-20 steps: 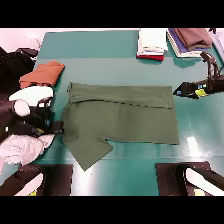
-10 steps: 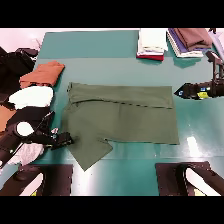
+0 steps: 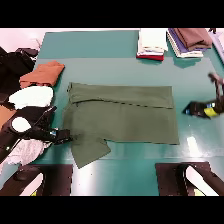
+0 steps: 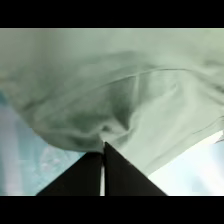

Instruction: Fold the shirts.

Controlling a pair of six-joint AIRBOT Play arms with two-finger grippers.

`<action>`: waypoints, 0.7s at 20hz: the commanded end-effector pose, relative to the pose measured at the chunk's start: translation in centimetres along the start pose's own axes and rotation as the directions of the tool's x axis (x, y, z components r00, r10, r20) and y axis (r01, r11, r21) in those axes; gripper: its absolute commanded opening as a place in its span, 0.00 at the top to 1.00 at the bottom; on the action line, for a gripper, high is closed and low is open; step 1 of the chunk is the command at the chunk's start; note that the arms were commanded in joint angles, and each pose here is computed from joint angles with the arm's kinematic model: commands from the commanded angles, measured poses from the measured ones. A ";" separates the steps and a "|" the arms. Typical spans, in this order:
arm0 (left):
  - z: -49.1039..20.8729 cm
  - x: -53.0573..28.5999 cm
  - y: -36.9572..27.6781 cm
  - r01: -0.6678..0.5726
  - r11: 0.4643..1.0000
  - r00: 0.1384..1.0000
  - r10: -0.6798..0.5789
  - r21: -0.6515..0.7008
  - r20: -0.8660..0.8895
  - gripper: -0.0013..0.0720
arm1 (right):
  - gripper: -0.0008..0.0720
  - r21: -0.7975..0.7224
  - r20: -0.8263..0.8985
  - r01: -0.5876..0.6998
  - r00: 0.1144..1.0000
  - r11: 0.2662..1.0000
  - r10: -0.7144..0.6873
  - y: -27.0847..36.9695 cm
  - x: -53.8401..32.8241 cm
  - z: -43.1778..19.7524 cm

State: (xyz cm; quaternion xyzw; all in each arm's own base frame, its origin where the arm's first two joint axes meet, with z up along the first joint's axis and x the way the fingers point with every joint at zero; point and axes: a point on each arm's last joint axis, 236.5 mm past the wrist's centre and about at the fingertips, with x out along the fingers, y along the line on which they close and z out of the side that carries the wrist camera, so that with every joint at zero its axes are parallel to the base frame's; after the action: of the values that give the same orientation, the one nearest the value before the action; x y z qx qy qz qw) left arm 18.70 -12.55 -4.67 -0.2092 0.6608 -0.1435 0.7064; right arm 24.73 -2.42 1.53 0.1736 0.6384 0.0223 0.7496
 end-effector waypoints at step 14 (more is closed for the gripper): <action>0.1 -2.3 -0.2 -0.045 0.987 0.999 0.046 0.155 0.001 0.96 | 0.90 0.111 -0.317 -0.089 0.941 0.990 0.120 0.5 10.3 -9.4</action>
State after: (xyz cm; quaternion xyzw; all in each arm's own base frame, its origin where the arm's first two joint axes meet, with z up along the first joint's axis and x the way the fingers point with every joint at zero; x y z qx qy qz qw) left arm 19.32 -12.20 -3.13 -0.1668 0.6478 -0.1711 0.7233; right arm 17.32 2.51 -9.56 0.2756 0.7372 0.0442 0.6154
